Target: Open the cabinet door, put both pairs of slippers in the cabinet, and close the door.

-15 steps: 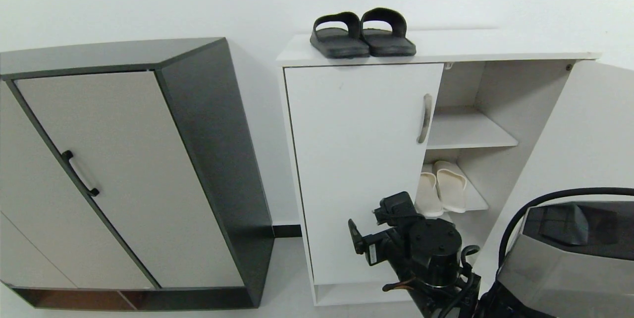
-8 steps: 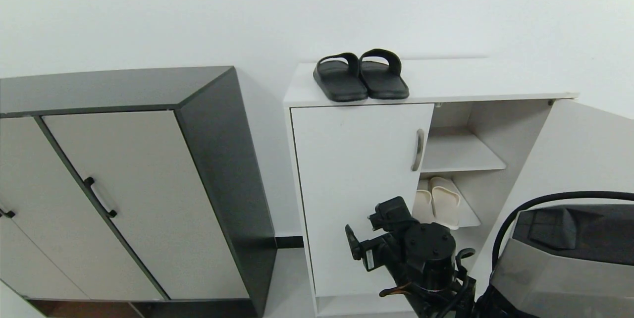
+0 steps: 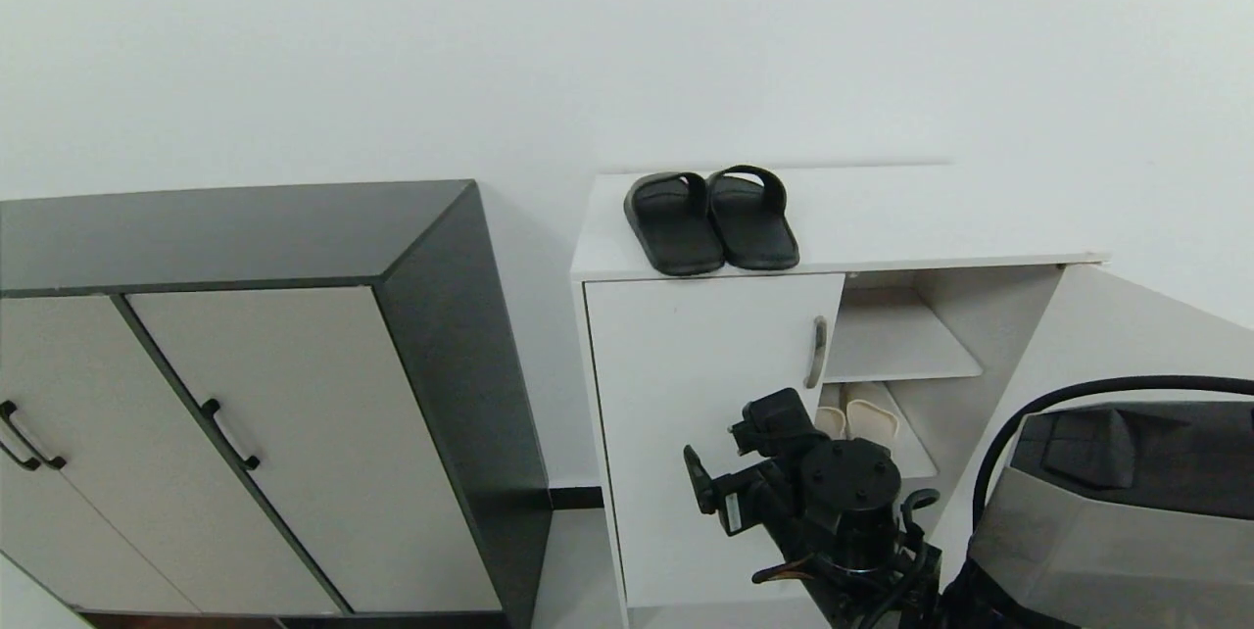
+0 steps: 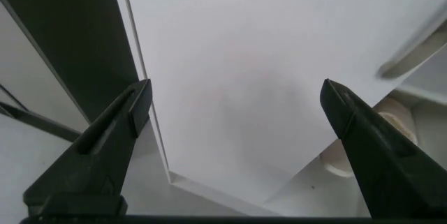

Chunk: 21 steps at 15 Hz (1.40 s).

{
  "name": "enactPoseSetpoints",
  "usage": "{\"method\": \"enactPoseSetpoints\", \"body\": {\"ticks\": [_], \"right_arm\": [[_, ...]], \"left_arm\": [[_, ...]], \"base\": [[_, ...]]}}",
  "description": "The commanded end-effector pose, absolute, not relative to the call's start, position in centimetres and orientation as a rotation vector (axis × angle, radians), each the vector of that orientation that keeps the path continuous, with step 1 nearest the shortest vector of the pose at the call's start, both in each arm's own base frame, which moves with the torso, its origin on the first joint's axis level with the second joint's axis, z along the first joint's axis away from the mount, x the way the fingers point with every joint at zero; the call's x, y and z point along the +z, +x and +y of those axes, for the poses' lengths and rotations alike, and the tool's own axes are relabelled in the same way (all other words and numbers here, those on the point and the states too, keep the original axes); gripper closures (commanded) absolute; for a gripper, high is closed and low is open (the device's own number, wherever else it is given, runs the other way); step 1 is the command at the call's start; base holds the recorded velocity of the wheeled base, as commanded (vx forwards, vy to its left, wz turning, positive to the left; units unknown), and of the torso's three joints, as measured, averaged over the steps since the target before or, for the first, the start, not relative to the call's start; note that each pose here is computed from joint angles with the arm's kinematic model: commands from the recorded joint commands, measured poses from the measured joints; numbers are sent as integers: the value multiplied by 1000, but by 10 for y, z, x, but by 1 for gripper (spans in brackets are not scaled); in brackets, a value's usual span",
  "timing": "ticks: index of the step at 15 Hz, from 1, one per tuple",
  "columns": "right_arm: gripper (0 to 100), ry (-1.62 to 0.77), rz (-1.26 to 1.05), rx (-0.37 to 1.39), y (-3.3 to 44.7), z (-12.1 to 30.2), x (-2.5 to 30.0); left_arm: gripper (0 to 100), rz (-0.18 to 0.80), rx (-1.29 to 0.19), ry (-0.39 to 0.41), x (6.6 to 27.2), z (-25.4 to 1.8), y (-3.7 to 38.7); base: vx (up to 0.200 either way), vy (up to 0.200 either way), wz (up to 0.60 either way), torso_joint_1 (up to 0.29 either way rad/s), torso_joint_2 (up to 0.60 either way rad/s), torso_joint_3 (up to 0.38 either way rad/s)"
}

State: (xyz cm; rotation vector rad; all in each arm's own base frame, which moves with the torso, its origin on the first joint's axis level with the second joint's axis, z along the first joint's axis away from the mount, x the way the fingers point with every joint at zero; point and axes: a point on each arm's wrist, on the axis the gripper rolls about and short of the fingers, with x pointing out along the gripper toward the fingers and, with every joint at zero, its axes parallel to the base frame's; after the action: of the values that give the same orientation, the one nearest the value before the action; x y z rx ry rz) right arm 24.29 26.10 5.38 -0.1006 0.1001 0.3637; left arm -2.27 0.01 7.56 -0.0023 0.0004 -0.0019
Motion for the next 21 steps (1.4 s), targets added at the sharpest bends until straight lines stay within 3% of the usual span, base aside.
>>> {"method": "enactPoseSetpoints", "body": {"ticks": [1,16,19,21], "right_arm": [[0,-102,103,362,243,261,53],[0,-138,68,357,246,263,44],[0,-142,54,343,252,262,55],[0,-100,93,338,254,263,84]], "left_arm": [[100,0,-2,-3,76,0,-23],[100,0,-3,-3,76,0,-23],[100,0,-6,6,76,0,-23],[100,0,-17,23,76,0,-23]], "base": [[0,0,0,198,-510,-310],[0,0,0,231,-531,-299],[0,0,0,12,-22,-14],[0,0,0,0,0,0]]}}
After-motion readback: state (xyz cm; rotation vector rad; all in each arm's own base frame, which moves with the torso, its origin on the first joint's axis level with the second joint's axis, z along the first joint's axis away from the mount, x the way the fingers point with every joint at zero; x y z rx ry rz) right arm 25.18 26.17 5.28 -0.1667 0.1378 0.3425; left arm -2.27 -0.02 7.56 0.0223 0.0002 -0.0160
